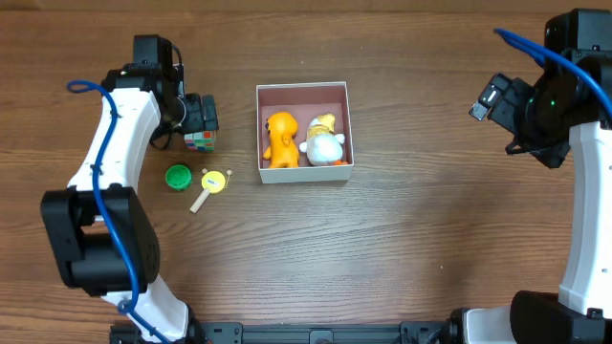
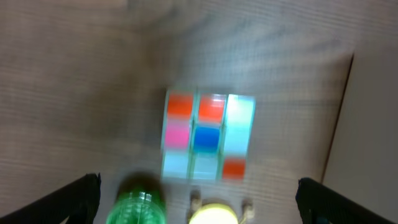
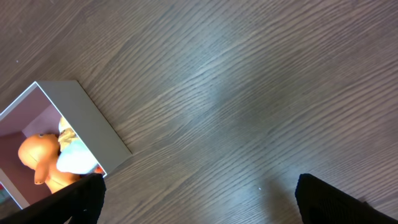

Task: Pack container
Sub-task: 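Raise the right arm aside and grasp the Rubik's cube with left gripper, then carry the Rubik's cube into the box and release it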

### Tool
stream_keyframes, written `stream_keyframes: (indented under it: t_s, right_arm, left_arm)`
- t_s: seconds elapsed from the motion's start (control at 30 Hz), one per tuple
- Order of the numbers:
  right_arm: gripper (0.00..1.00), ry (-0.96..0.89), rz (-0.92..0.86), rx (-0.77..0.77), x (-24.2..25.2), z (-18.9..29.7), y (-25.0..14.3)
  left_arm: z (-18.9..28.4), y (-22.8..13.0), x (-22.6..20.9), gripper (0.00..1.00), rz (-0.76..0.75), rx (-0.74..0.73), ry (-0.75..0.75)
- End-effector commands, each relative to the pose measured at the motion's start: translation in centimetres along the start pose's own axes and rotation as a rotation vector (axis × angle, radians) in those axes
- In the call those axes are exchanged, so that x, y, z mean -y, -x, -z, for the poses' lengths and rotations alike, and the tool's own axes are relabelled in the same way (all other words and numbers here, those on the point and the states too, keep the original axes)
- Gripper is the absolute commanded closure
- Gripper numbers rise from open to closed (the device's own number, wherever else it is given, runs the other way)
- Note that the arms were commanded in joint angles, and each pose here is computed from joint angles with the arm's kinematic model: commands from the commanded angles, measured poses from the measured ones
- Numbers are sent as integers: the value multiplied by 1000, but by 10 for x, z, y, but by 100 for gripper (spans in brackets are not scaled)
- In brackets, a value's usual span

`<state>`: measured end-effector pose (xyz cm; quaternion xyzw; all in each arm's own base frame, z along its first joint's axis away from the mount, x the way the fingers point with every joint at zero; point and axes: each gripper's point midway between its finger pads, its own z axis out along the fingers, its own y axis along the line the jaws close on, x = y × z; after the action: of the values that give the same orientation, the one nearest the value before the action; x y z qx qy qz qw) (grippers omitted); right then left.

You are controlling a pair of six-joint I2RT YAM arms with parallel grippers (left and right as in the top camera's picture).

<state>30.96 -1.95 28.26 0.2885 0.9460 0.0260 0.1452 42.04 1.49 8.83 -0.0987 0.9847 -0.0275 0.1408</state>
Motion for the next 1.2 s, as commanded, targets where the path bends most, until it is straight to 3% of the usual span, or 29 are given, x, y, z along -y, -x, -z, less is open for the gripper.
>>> stream_keyframes:
  t_s: [0.0,0.4,0.7,0.93,1.17]
  right_arm:
    - [0,17,-9,28,2,12,-1]
    - [0,16,-9,28,2,12,-2]
    - [0,22,-9,20,1,12,-3]
    - [0,28,-9,17,0,12,-4]
    - [0,28,-8,17,0,12,-4]
  left_arm:
    - [-34,10,5,0,-13,-8,-6]
    - [-80,3,4,7,-16,-63,5]
    - [-82,2,7,30,-21,-65,3]
    - [-68,10,8,44,-23,-72,5]
    - [-21,32,14,51,-29,-74,5]
